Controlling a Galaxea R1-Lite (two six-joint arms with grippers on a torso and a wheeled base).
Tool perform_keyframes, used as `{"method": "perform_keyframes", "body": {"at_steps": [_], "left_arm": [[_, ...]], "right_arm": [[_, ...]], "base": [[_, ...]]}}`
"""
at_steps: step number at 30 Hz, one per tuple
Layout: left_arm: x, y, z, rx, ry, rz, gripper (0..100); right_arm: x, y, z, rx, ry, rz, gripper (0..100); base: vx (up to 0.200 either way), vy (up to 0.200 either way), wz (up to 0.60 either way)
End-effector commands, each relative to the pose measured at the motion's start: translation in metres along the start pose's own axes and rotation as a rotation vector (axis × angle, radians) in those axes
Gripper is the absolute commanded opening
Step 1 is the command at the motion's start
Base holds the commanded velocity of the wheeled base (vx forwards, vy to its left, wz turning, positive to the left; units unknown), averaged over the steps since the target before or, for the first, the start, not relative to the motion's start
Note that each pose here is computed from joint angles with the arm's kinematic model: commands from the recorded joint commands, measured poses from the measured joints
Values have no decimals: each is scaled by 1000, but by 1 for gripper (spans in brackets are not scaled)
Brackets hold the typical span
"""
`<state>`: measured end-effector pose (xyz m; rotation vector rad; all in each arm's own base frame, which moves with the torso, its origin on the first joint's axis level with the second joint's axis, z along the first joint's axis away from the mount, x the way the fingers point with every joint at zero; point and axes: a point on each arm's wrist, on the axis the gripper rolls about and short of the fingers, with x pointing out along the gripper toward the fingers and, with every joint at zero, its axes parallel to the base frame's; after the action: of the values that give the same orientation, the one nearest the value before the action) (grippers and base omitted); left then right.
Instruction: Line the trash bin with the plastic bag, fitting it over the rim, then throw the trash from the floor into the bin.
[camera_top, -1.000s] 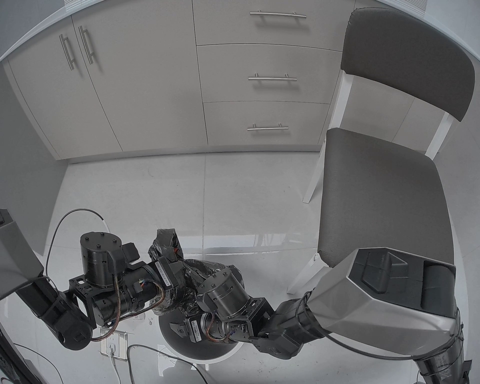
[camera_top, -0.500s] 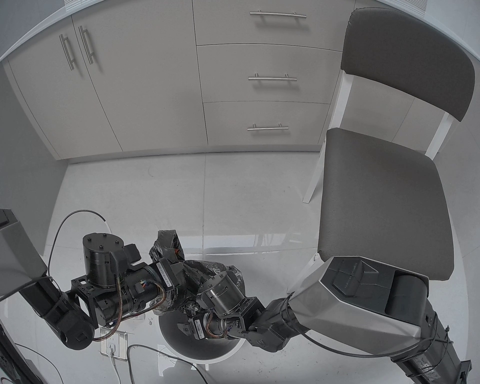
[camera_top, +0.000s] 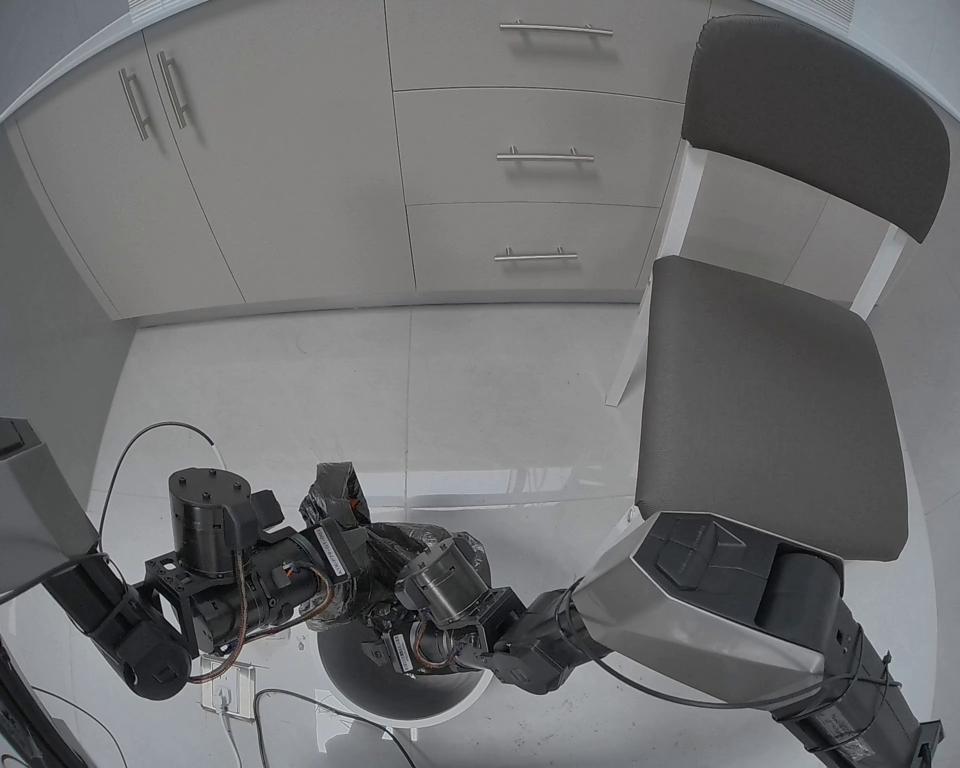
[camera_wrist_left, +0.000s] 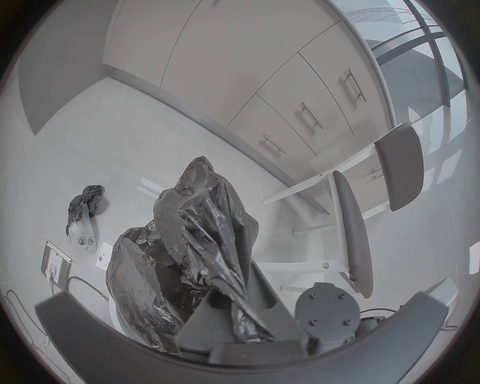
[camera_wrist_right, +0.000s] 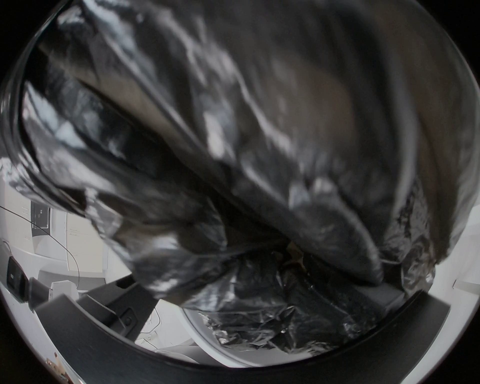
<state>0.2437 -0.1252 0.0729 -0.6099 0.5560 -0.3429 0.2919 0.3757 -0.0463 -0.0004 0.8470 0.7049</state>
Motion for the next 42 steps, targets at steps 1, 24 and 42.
{"method": "perform_keyframes", "body": {"at_steps": [1, 24, 42], "left_arm": [[0, 1, 0, -1, 1, 3, 0], [1, -1, 0, 0, -3, -4, 0], [2, 0, 3, -3, -12, -1, 0]], "right_arm": [[-33, 19, 19, -3, -37, 34, 100], [-89, -4, 34, 27, -71, -98, 100], [-48, 1, 15, 1, -38, -72, 100]], "base": [[0, 0, 0], [0, 0, 0], [0, 0, 0]]}}
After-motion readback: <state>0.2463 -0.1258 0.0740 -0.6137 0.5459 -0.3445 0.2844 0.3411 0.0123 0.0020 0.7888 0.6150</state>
